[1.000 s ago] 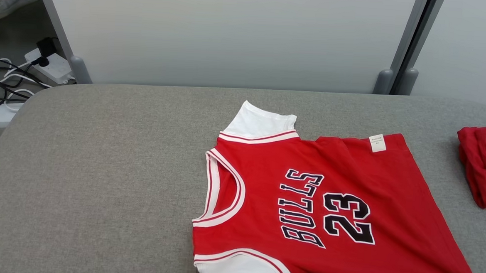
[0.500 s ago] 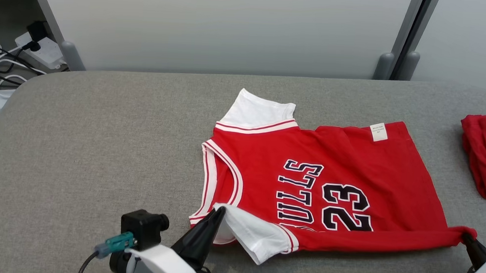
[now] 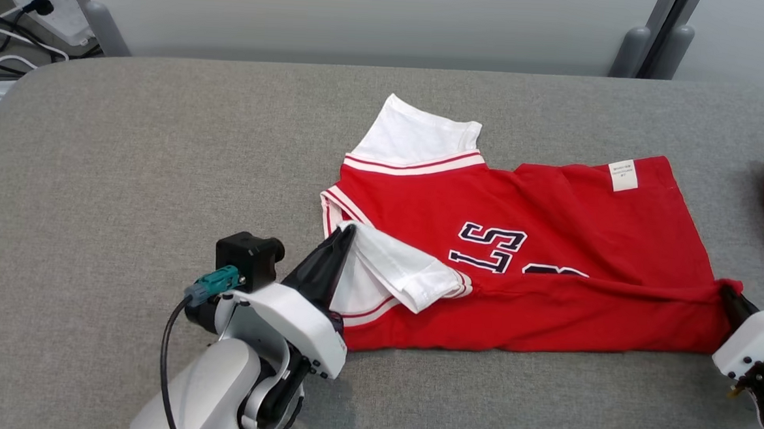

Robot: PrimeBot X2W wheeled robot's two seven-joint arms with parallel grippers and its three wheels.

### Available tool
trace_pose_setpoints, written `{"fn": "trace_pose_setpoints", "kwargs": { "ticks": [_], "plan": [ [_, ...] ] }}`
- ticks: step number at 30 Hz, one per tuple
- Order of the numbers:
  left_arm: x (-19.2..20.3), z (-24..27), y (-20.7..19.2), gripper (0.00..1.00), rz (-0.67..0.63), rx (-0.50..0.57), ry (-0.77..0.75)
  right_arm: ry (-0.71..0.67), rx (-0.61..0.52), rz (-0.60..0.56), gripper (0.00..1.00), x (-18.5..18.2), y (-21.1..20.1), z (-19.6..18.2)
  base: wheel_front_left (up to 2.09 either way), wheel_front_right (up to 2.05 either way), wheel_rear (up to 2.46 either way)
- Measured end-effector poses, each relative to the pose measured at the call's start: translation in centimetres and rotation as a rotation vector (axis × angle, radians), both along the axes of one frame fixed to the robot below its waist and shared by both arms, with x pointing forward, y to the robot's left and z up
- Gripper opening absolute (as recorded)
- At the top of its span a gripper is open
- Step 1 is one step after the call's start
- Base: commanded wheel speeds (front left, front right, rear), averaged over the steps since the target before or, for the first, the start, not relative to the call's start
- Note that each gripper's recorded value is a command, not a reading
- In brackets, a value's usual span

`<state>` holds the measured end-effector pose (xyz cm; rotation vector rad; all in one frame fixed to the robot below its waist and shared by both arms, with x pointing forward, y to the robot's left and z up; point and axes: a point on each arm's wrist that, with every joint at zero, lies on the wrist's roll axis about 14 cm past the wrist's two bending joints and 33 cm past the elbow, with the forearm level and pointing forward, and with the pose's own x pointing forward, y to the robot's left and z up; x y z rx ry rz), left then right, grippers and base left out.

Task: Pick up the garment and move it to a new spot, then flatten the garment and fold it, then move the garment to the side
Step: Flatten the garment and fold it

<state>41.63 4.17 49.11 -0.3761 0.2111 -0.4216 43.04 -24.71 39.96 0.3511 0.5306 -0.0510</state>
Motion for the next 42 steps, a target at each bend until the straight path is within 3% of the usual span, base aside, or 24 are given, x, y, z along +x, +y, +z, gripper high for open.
{"fn": "trace_pose_setpoints", "kwargs": {
  "ticks": [12, 13, 14, 15, 16, 25, 33, 41, 42],
  "plan": [
    [3.6, -2.8, 0.3, 0.0, 0.024, 0.133, -0.033, -0.023, -0.067, 0.047, 0.0, 3.0, 1.3, -0.7, 0.0, 0.0, 0.0],
    [3.6, -3.2, 0.2, 0.0, 0.028, 0.134, -0.021, -0.021, -0.073, 0.049, 0.09, 3.0, 1.4, -0.9, 0.0, 0.0, 0.0],
    [3.6, -3.4, 0.2, 0.19, 0.03, 0.132, -0.013, -0.019, -0.074, 0.049, 0.09, 2.8, 1.4, -1.0, 0.0, 0.0, 0.0],
    [3.4, -3.6, 0.1, 0.84, 0.034, 0.128, -0.003, -0.02, -0.08, 0.049, 1.0, 2.7, 1.3, -1.1, 0.0, 0.0, 0.0],
    [3.3, -3.6, 0.0, 1.0, 0.032, 0.119, 0.004, -0.03, -0.086, 0.049, 1.0, 2.6, 1.3, -1.0, 0.0, 0.0, 0.0],
    [2.5, -1.9, 1.3, 1.0, 0.097, 0.019, -0.009, -0.209, -0.132, 0.007, 1.0, 2.4, 0.5, 2.2, 0.0, 0.0, 0.0],
    [-5.1, -9.4, 2.6, 1.0, 0.112, 0.015, 0.335, -0.207, -0.125, -0.035, 1.0, -1.0, -0.5, 1.4, 0.0, 0.0, 0.0],
    [-6.2, -10.4, 2.7, 1.0, 0.136, 0.015, 0.414, -0.249, -0.128, -0.056, 1.0, -1.1, -1.2, 2.4, 0.0, 0.0, 0.0],
    [-6.2, -10.4, 2.6, 0.91, 0.13, 0.015, 0.418, -0.251, -0.131, -0.055, 1.0, -1.2, -1.3, 2.4, 0.0, 0.0, 0.0]
  ]
}}
